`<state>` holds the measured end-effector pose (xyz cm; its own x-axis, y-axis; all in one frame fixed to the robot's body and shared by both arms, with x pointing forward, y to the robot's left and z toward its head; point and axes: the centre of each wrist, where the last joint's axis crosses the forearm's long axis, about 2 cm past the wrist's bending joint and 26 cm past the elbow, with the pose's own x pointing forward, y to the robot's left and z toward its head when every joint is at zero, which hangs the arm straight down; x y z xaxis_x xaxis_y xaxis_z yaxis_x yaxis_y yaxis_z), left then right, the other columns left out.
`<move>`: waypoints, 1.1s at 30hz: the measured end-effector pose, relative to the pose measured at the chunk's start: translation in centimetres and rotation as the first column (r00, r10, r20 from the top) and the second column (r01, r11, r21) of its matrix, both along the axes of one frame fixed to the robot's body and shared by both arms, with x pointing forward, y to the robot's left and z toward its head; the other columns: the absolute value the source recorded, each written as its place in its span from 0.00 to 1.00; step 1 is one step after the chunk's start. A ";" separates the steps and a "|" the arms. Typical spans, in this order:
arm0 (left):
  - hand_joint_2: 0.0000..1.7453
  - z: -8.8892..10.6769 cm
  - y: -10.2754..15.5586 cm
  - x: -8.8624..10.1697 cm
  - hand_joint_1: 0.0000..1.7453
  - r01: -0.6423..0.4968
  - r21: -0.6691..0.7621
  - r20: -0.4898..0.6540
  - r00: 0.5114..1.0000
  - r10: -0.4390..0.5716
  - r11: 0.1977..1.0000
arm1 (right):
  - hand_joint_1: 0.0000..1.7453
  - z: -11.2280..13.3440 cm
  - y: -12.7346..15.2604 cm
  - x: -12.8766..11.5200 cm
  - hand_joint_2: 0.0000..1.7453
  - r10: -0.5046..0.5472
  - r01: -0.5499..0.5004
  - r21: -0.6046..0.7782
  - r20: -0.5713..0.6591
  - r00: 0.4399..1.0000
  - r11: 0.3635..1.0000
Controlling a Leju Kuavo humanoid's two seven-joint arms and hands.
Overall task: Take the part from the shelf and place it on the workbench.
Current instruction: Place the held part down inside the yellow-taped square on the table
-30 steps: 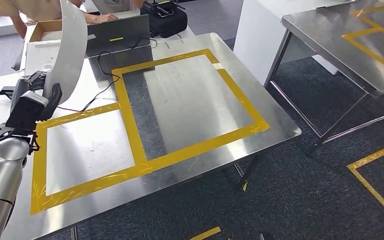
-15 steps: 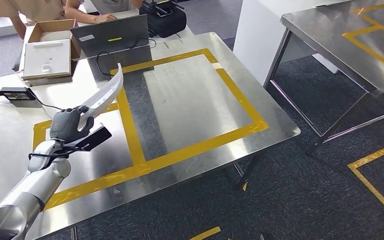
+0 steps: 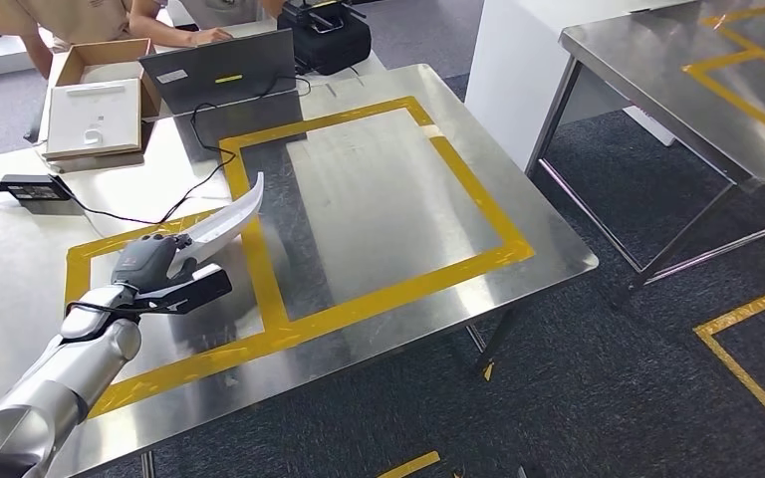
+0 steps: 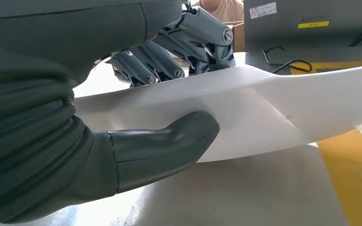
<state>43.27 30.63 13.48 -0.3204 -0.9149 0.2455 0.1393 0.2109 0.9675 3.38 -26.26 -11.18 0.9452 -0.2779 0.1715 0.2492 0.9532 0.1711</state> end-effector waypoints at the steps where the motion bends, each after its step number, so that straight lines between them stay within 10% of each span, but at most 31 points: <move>1: 1.00 0.2 0.0 0.1 0.25 -0.005 0.006 -0.003 1.000 0.005 1.000 | 0.00 0.0 -0.1 0.0 0.00 0.000 0.000 -0.001 0.000 1.000 1.000; 2: 1.00 0.3 0.0 0.2 0.00 -0.012 0.011 -0.004 1.000 0.012 1.000 | 0.00 0.0 -0.1 0.0 0.00 -0.001 0.001 -0.002 -0.001 1.000 1.000; 7: 1.00 0.4 0.2 0.3 0.00 -0.066 0.027 -0.009 0.998 0.066 0.997 | 0.00 0.0 -0.2 -0.1 0.00 -0.004 0.004 -0.003 -0.003 1.000 1.000; 11: 0.00 0.4 0.6 0.3 0.00 -0.112 0.032 -0.008 0.994 0.113 0.993 | 0.00 0.0 -0.2 -0.3 0.00 -0.008 0.008 -0.005 -0.006 1.000 1.000; 21: 0.00 2.6 1.4 1.3 0.00 -0.202 -0.145 0.160 0.961 0.224 0.969 | 0.00 -0.1 -0.2 -0.6 0.00 -0.028 0.028 -0.021 -0.019 0.999 0.999; 33: 0.00 6.9 0.1 0.2 0.00 -0.026 -0.498 0.475 0.828 0.299 0.867 | 0.00 -0.1 0.0 -0.8 0.00 -0.034 0.034 -0.032 -0.019 0.999 0.999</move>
